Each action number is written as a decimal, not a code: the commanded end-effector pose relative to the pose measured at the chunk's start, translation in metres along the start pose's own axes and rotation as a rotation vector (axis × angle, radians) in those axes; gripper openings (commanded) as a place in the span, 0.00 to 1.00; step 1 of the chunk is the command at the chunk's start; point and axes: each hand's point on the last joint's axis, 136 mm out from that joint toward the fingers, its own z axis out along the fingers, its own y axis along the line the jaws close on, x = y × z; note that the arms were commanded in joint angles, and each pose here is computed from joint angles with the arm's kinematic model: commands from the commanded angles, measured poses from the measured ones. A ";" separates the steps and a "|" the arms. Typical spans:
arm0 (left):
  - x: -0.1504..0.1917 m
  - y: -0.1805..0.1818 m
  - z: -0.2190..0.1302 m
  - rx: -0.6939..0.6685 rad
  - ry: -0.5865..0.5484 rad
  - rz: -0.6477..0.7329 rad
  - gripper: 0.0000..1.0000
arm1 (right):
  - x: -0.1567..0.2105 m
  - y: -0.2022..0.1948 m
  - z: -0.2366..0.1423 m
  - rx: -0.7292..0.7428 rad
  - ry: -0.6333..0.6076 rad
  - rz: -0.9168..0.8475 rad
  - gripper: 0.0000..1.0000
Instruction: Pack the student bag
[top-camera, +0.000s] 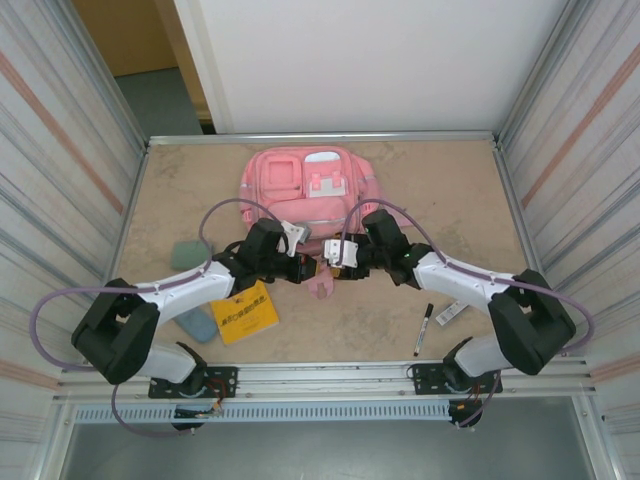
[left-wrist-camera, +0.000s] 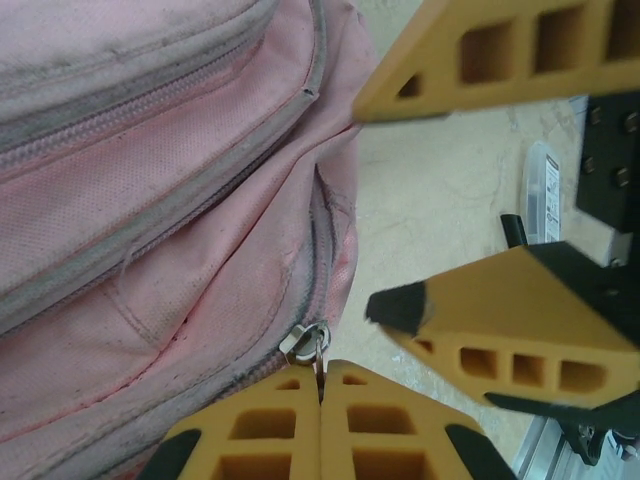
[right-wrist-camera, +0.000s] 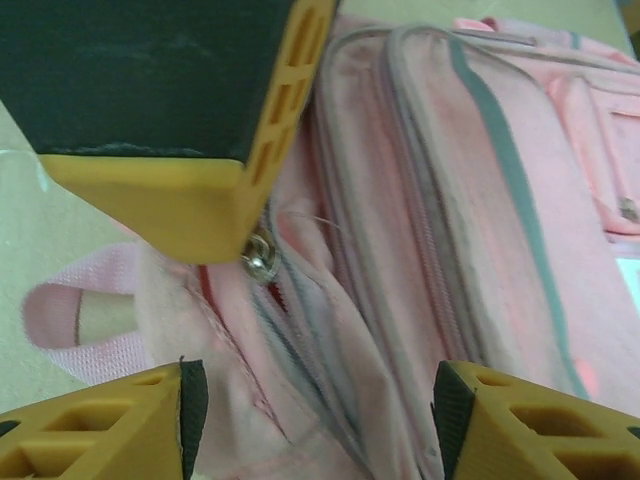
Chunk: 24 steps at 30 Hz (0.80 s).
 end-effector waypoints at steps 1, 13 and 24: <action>-0.012 -0.018 0.000 0.079 -0.030 0.022 0.00 | -0.018 0.007 0.012 -0.052 -0.070 -0.005 0.61; -0.013 0.013 -0.019 -0.049 -0.071 0.004 0.00 | 0.020 -0.014 0.013 0.125 0.058 -0.043 0.03; -0.006 0.098 -0.042 -0.359 -0.057 -0.097 0.00 | 0.052 -0.027 -0.027 0.244 0.146 -0.021 0.02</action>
